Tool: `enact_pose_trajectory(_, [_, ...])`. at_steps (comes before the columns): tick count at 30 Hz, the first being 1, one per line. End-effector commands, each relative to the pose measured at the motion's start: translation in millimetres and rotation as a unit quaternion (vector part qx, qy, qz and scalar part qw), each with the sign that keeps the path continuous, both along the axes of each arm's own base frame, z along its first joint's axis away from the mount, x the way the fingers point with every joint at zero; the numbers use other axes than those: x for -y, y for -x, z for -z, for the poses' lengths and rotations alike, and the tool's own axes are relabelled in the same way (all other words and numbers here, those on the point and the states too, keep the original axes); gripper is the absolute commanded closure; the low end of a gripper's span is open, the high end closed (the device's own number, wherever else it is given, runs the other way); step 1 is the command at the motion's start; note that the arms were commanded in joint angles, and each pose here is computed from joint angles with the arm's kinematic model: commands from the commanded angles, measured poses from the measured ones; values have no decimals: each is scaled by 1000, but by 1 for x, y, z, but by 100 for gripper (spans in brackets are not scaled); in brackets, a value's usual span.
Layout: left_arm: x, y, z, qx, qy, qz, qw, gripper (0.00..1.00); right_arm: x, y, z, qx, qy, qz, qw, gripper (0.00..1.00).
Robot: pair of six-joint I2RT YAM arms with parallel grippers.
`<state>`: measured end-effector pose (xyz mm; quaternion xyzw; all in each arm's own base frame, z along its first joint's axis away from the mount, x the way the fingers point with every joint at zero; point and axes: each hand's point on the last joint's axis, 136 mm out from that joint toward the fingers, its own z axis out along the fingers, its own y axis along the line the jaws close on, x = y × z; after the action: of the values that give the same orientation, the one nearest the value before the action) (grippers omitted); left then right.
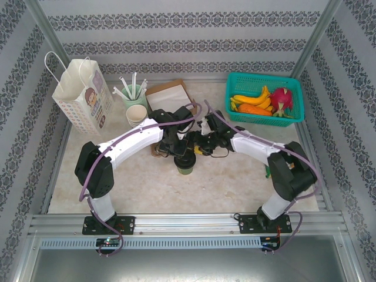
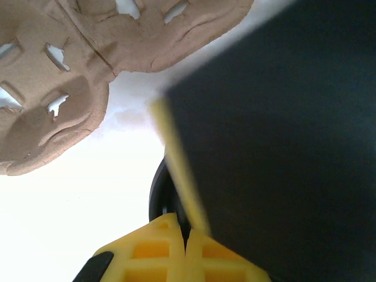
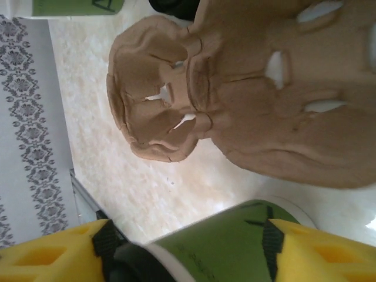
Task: Pack the takeout coffee
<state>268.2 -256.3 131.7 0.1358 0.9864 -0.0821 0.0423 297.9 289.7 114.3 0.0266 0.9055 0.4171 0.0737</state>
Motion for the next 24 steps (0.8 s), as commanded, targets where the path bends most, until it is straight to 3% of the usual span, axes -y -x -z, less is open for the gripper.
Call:
enact_pose_trajectory(1, [-3,-3,10,6,-30,-17,999,100,24,-12,-20,64,21,50,997,18])
enact_pose_trajectory(6, [-4,-3,10,5,-31,-34,999,100,50,-6,-26,102,24,85,991,4])
enact_pose_trajectory(9, [-3,-3,11,1,-32,-41,999,100,58,10,-22,121,27,69,990,2])
enact_pose_trajectory(16, [6,-7,11,-1,-9,-68,998,100,64,50,-12,175,8,29,984,4])
enact_pose_trajectory(24, [7,-7,12,-7,-6,-80,997,100,48,64,-12,237,-3,3,971,15])
